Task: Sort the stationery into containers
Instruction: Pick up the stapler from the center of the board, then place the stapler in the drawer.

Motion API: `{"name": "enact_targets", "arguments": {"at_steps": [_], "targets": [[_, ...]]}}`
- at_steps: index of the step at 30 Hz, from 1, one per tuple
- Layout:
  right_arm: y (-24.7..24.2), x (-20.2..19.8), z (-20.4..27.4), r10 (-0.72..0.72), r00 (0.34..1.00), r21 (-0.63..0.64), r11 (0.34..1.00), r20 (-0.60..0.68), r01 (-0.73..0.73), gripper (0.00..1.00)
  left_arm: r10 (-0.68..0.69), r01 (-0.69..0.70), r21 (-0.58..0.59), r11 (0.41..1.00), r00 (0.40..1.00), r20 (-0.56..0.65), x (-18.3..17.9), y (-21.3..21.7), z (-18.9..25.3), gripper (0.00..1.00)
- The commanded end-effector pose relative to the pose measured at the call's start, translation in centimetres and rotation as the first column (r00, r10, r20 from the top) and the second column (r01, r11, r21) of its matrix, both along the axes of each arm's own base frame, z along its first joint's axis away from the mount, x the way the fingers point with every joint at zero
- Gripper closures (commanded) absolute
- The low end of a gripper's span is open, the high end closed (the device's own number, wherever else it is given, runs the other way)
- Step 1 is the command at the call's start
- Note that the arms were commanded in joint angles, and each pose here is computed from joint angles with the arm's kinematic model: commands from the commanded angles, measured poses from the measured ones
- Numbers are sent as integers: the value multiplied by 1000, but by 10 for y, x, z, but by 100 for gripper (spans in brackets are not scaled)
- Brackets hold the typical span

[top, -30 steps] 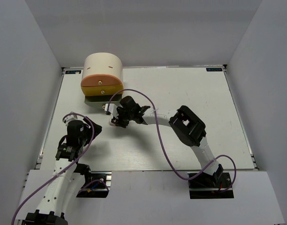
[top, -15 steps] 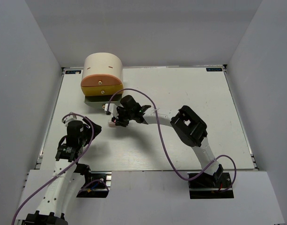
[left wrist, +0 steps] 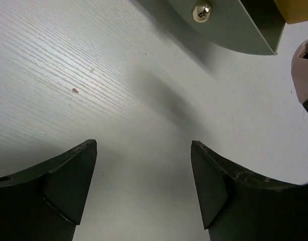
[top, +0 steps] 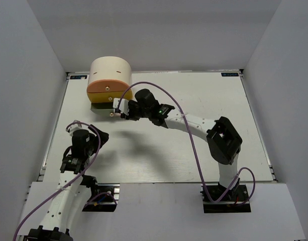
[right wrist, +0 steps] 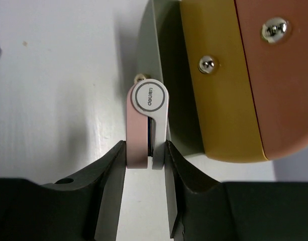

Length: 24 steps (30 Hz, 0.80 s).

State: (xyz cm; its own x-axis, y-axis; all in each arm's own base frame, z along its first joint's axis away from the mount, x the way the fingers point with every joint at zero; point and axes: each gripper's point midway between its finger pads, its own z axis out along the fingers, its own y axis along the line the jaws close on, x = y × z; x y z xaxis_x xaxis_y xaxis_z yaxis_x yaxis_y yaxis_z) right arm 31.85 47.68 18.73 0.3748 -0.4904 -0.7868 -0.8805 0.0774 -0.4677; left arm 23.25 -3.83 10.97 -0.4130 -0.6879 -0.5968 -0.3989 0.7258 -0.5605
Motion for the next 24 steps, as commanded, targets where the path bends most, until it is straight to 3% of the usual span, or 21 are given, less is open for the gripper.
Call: {"name": "enact_targets", "arguments": {"at_steps": [1, 11, 24], "targets": [[-6, 32, 13, -61, 988, -22, 998, 142, 65, 71, 10, -10, -8, 1000, 1000, 28, 4, 1, 0, 15], [6, 83, 21, -159, 947, -3, 986, 279, 166, 71, 10, -10, -9, 1000, 999, 38, 4, 1, 0, 13], [18, 91, -8, -119, 939, -49, 989, 324, 142, 65, 5, -5, -2, 1000, 999, 38, 4, 1, 0, 12]]}}
